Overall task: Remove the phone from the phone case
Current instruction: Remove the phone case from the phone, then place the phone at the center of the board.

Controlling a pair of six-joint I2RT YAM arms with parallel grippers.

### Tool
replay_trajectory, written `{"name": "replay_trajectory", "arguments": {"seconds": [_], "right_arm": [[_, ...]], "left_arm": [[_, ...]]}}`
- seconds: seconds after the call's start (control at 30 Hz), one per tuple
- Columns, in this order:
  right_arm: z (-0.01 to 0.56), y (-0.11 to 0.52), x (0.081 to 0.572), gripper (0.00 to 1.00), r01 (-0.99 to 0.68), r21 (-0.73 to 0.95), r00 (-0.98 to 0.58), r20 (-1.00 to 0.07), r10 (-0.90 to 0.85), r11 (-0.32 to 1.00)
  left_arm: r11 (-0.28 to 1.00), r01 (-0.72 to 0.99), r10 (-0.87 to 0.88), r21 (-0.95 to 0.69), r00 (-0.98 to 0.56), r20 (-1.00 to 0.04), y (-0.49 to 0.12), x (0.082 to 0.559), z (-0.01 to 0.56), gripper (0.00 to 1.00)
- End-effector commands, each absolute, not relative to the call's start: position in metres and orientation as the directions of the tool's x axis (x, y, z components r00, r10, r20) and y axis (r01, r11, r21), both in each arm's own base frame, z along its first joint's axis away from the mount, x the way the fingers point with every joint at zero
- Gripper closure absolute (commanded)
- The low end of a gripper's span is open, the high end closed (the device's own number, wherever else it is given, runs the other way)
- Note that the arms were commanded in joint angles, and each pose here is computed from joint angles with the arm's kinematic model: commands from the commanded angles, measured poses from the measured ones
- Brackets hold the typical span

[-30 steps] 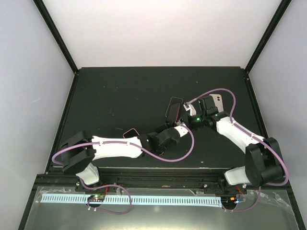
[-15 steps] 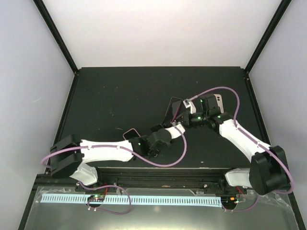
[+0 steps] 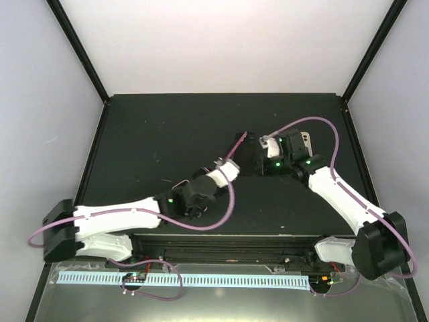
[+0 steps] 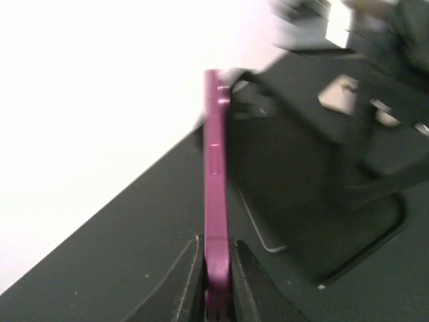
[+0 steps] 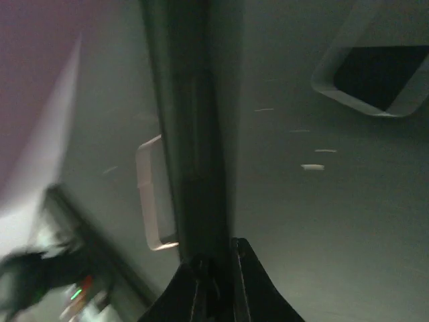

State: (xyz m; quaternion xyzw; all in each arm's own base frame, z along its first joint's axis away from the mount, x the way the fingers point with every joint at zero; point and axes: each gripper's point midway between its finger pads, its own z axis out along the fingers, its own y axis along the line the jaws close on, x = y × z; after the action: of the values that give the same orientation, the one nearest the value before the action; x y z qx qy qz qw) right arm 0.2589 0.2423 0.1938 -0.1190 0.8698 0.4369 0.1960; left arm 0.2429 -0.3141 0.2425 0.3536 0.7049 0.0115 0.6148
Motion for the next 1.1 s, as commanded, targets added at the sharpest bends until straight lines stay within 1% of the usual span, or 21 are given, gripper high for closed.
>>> {"name": "replay_trajectory", "arguments": {"seconds": [0.0, 0.1, 0.17, 0.23, 0.27, 0.37, 0.5, 0.57, 0.67, 0.73, 0.9, 1.07], "right_arm": [[0.142, 0.141, 0.302, 0.99, -0.088, 0.365, -0.864, -0.491, 0.111, 0.927], [0.139, 0.122, 0.312, 0.99, -0.03, 0.346, -0.861, -0.486, 0.152, 0.938], [0.138, 0.118, 0.318, 0.99, -0.033, 0.35, -0.866, -0.477, 0.148, 0.936], [0.149, 0.111, 0.328, 0.99, -0.077, 0.352, -0.852, -0.51, 0.122, 0.933], [0.158, 0.107, 0.331, 0.99, -0.112, 0.35, -0.836, -0.539, 0.102, 0.93], [0.195, 0.106, 0.324, 0.99, -0.338, 0.363, -0.746, -0.666, -0.011, 0.868], [0.216, 0.078, 0.303, 0.99, -0.393, 0.347, -0.65, -0.76, 0.01, 0.851], [0.222, 0.081, 0.288, 0.99, -0.457, 0.362, -0.613, -0.79, 0.008, 0.812], [0.226, 0.089, 0.274, 0.99, -0.505, 0.384, -0.614, -0.789, -0.009, 0.773], [0.227, 0.09, 0.271, 0.99, -0.51, 0.395, -0.621, -0.784, -0.01, 0.764], [0.214, 0.083, 0.282, 0.99, -0.474, 0.388, -0.635, -0.772, -0.002, 0.79], [0.205, 0.078, 0.291, 0.99, -0.441, 0.398, -0.674, -0.738, -0.004, 0.804]], "left_arm": [[0.904, 0.347, 0.258, 0.249, 0.021, -0.966, -0.257, 0.242, 0.324, 0.98], [0.911, 0.364, 0.194, 0.191, 0.03, -0.981, -0.242, 0.233, 0.339, 0.98], [0.913, 0.371, 0.169, 0.172, 0.039, -0.985, -0.233, 0.229, 0.345, 0.99], [0.912, 0.362, 0.19, 0.193, 0.045, -0.981, -0.229, 0.229, 0.341, 0.98], [0.91, 0.358, 0.211, 0.211, 0.037, -0.977, -0.228, 0.229, 0.336, 0.98], [0.885, 0.361, 0.316, 0.294, -0.002, -0.949, -0.237, 0.238, 0.312, 0.98], [0.821, 0.382, 0.483, 0.424, -0.068, -0.873, -0.261, 0.253, 0.267, 0.99], [0.781, 0.383, 0.555, 0.493, -0.064, -0.829, -0.271, 0.261, 0.254, 0.98], [0.671, 0.349, 0.707, 0.655, -0.035, -0.706, -0.284, 0.276, 0.23, 0.98], [0.596, 0.364, 0.773, 0.716, -0.019, -0.634, -0.294, 0.286, 0.213, 0.98], [0.454, 0.436, 0.862, 0.777, 0.006, -0.507, -0.305, 0.313, 0.173, 0.98], [0.404, 0.407, 0.895, 0.819, 0.006, -0.445, -0.292, 0.344, 0.155, 0.99]]}}
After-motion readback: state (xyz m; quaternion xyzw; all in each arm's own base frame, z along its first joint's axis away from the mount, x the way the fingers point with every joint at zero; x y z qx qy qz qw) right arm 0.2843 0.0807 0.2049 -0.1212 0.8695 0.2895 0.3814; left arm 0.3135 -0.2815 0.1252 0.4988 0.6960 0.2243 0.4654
